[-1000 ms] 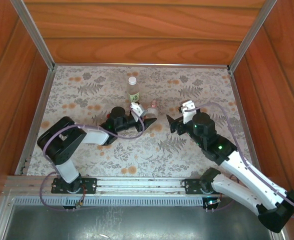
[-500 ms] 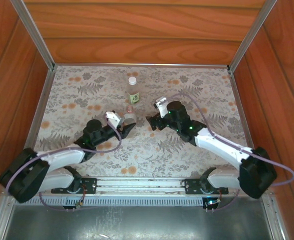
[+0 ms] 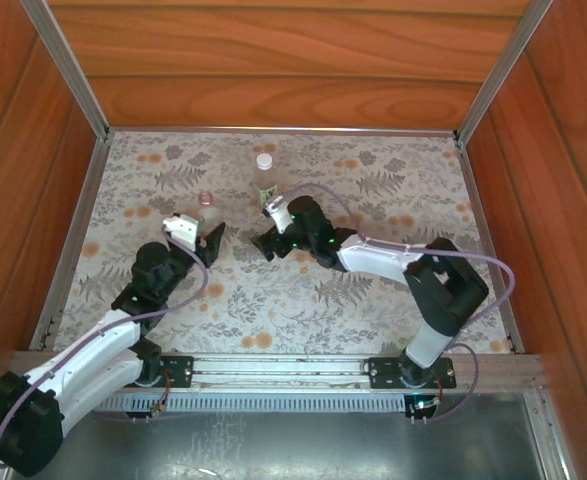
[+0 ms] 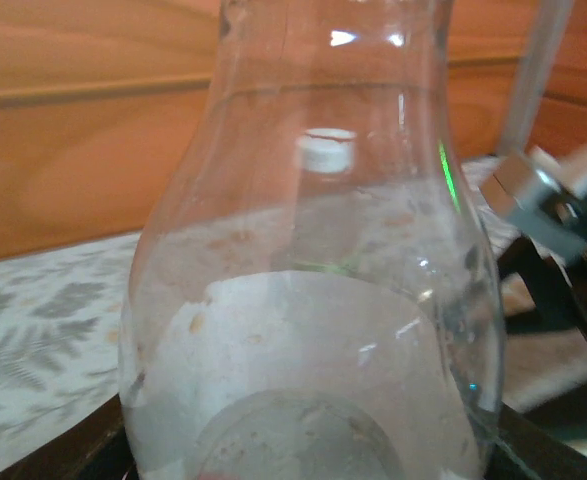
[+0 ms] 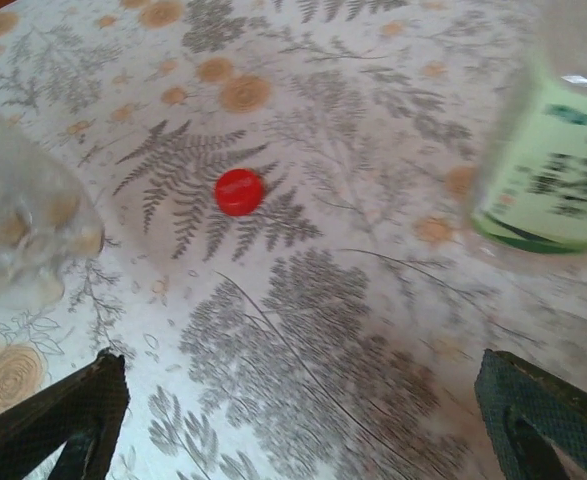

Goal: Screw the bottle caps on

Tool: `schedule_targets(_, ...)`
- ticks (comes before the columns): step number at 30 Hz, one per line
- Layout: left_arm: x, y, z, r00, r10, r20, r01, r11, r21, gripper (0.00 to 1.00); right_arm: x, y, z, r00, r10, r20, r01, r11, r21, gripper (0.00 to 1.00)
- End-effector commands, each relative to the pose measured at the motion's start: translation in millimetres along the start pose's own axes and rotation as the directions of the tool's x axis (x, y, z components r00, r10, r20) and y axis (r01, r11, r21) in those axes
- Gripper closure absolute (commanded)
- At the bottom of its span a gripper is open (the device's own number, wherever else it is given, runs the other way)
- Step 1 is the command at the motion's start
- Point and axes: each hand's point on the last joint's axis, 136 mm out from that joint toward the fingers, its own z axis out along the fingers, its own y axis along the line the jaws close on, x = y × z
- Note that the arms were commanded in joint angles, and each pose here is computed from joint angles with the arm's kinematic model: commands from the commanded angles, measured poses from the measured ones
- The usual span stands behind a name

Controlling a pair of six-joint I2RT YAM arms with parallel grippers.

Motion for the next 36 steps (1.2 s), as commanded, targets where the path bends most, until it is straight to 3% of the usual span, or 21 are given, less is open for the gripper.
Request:
schedule_targets(1, -14, 31, -5, 0.999, -0.018, 0.026, 0.021, 0.990, -0.140, 0.39, -12, 16, 24, 0.999, -0.021, 0.043, 0.022, 0.999, -0.040, 0.05)
schedule_targets(4, -19, 40, -7, 0.999, -0.006, 0.037, 0.013, 0.983, -0.185, 0.39, -13, 22, 50, 0.999, -0.024, 0.045, 0.026, 0.998, -0.057, 0.08)
schedule_targets(10, -25, 48, -16, 0.999, 0.015, 0.051, -0.003, 0.973, -0.231, 0.39, -16, 21, 91, 1.000, -0.018, 0.017, 0.019, 0.998, -0.065, 0.25)
schedule_targets(21, -22, 48, -18, 0.999, 0.022, 0.042, -0.012, 0.973, -0.231, 0.39, -4, 23, 133, 0.998, -0.021, -0.062, 0.014, 0.995, -0.100, 0.39)
schedule_targets(36, -19, 47, -19, 0.999, 0.027, 0.031, -0.019, 0.973, -0.230, 0.39, 7, 33, 161, 0.991, -0.054, -0.119, 0.035, 0.988, -0.153, 0.46)
